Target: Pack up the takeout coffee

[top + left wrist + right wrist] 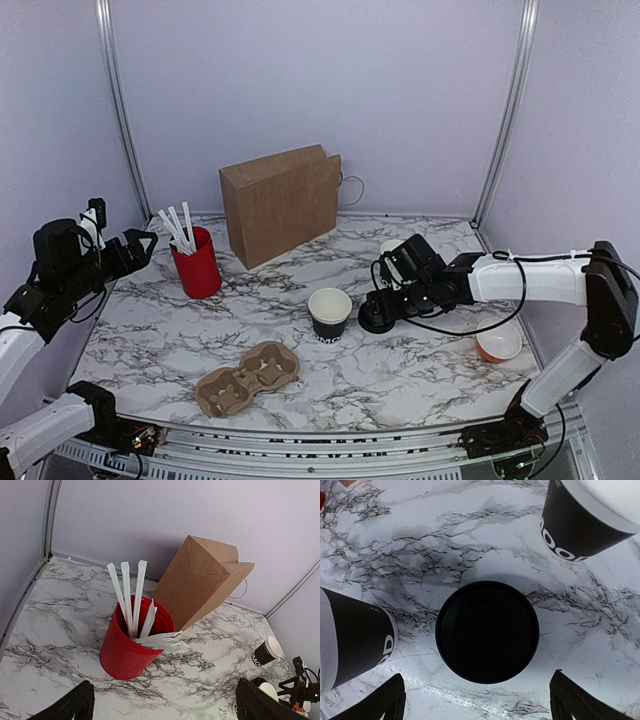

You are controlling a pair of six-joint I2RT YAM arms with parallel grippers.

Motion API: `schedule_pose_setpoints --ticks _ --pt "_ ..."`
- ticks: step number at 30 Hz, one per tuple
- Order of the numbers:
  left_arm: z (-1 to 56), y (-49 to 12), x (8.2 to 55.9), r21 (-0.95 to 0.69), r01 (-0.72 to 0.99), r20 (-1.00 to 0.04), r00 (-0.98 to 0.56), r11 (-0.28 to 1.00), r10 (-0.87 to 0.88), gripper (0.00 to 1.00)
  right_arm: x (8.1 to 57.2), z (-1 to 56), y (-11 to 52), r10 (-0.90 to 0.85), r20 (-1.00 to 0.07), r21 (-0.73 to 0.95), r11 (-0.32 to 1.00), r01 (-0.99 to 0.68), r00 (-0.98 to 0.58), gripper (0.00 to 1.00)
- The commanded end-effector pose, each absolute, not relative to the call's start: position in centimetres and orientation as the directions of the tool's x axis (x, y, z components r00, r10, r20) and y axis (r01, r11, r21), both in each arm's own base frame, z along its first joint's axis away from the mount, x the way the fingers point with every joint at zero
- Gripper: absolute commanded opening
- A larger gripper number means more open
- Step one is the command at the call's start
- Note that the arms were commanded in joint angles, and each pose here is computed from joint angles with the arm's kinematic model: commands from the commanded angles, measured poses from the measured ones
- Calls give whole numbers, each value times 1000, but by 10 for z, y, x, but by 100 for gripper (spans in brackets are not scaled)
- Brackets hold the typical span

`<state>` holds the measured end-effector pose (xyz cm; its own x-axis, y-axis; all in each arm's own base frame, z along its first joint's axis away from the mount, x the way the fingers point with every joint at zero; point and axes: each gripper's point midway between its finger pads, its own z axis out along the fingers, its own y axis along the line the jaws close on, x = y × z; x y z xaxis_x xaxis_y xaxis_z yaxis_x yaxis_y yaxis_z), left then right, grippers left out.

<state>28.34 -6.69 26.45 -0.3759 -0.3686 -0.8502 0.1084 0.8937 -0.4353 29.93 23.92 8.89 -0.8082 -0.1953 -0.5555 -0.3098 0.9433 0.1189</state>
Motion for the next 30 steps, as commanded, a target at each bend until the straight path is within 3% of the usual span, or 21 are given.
schedule_pose_setpoints --ticks 1,30 --pt "279 -68 285 -430 141 -866 -342 892 -364 99 306 87 248 -200 -565 136 934 -329 -800 96" --pt "274 -68 287 -432 136 -861 -355 892 -364 99 341 59 253 -256 -523 45 944 -327 -813 78"
